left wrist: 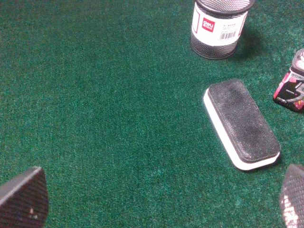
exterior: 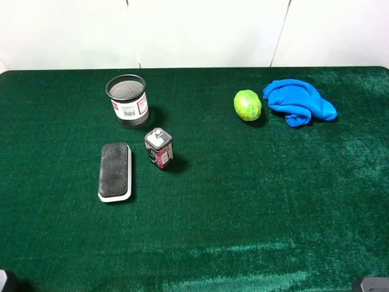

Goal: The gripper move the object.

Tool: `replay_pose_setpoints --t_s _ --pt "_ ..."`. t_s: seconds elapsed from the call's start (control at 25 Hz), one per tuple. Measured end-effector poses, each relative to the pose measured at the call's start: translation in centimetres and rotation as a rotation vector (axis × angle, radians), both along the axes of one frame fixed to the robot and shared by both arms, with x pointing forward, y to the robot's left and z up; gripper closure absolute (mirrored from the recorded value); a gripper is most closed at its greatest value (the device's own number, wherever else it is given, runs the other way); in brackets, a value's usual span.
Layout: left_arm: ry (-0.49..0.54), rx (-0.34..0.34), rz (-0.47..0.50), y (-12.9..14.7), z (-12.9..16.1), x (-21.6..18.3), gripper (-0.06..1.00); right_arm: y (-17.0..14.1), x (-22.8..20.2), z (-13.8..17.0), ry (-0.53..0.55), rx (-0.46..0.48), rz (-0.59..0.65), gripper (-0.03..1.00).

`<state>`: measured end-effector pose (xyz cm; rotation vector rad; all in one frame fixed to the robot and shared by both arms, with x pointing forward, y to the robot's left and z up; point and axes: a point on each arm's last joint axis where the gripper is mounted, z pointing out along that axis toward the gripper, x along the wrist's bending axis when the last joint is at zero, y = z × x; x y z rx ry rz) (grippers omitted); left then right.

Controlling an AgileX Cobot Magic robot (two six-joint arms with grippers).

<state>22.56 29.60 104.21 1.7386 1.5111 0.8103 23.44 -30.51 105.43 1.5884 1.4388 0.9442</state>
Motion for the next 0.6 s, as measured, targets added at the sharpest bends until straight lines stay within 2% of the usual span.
replay_pose_setpoints --t_s 0.6 --pt "0.000 0.000 0.000 0.00 0.00 0.00 -0.05 -0.01 0.00 0.00 0.000 -0.001 0.000 0.27"
